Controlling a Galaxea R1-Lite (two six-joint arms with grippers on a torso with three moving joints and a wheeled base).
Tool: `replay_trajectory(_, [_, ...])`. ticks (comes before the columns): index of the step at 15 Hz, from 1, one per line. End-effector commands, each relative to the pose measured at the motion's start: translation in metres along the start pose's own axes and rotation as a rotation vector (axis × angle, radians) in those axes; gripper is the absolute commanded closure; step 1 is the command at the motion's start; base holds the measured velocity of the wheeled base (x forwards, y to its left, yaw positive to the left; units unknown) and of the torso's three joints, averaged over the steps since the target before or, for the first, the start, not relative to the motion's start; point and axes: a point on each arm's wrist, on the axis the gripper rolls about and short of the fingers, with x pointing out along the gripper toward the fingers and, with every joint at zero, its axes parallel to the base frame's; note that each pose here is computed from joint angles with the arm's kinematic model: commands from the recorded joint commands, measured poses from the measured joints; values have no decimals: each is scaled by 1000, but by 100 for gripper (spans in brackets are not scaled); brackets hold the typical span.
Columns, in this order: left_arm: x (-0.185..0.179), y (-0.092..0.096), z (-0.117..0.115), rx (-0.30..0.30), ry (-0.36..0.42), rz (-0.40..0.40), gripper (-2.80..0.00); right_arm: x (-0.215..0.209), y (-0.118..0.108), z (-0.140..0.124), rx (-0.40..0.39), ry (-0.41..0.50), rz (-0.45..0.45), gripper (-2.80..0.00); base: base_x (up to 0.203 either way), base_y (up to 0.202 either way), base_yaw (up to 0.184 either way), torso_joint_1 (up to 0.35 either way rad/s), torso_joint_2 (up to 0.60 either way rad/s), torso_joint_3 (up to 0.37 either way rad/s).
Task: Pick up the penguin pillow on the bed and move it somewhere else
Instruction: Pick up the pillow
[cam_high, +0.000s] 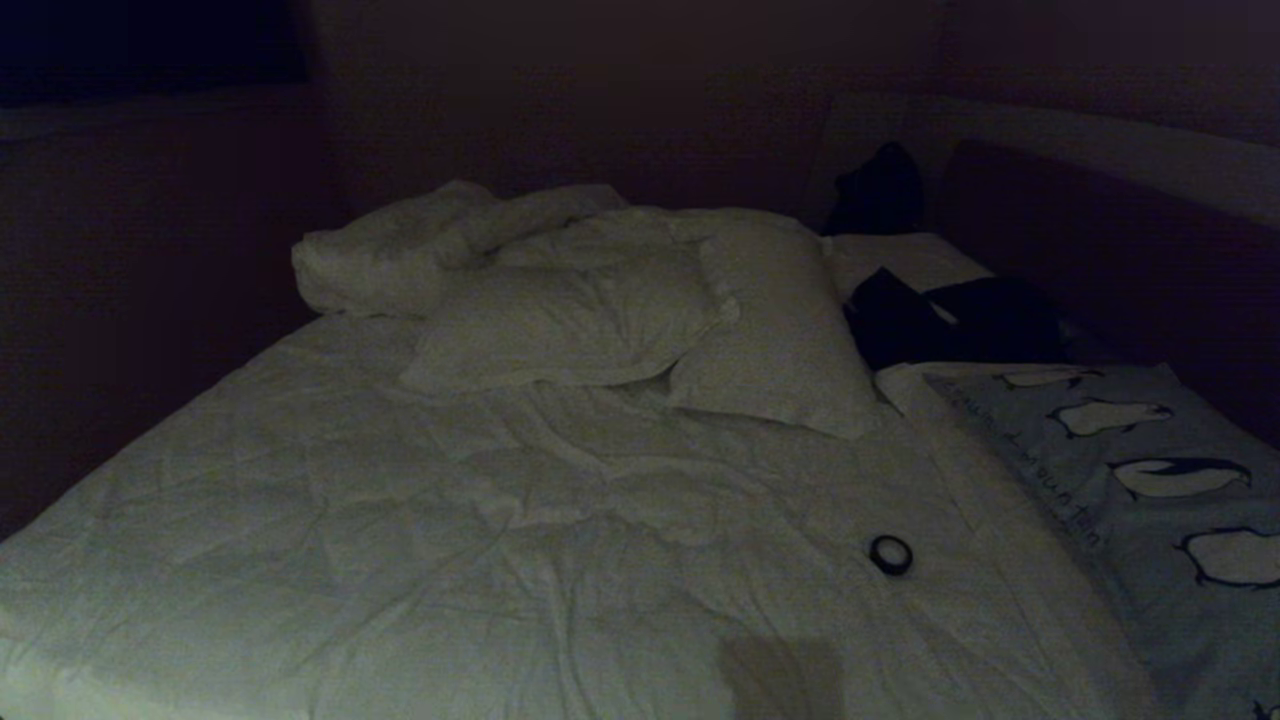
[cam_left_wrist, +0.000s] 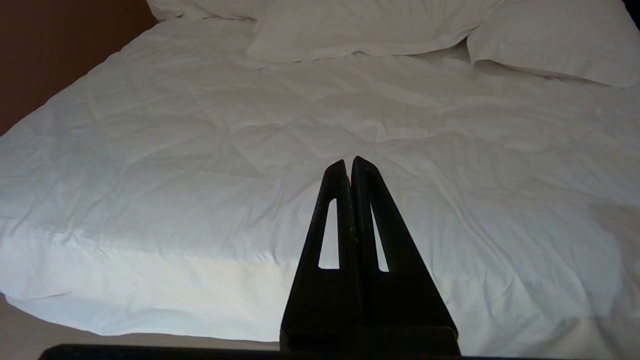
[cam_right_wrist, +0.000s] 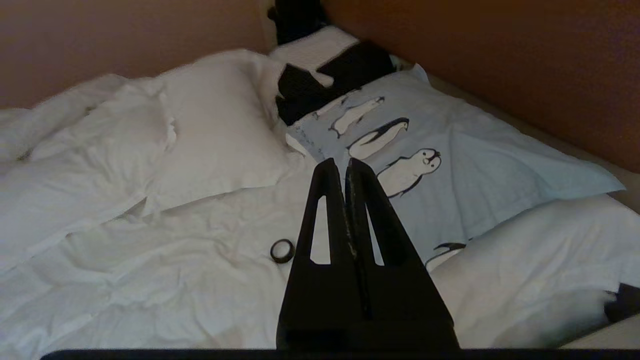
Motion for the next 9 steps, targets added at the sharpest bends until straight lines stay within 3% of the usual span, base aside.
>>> replay_trajectory(1, [0, 0, 0, 0, 1, 0, 0, -16, -4, -12, 3, -15, 204, 0, 0, 0, 0, 0, 0, 0])
replay_trajectory(6, [0, 0, 0, 0, 1, 0, 0, -29, -14, -43, -153, -63, 314, 0, 0, 0, 0, 0, 0, 0])
replay_trajectory(9, [0, 0, 0, 0, 1, 0, 0, -20, -13, -54, -160, -49, 313, 0, 0, 0, 0, 0, 0, 0])
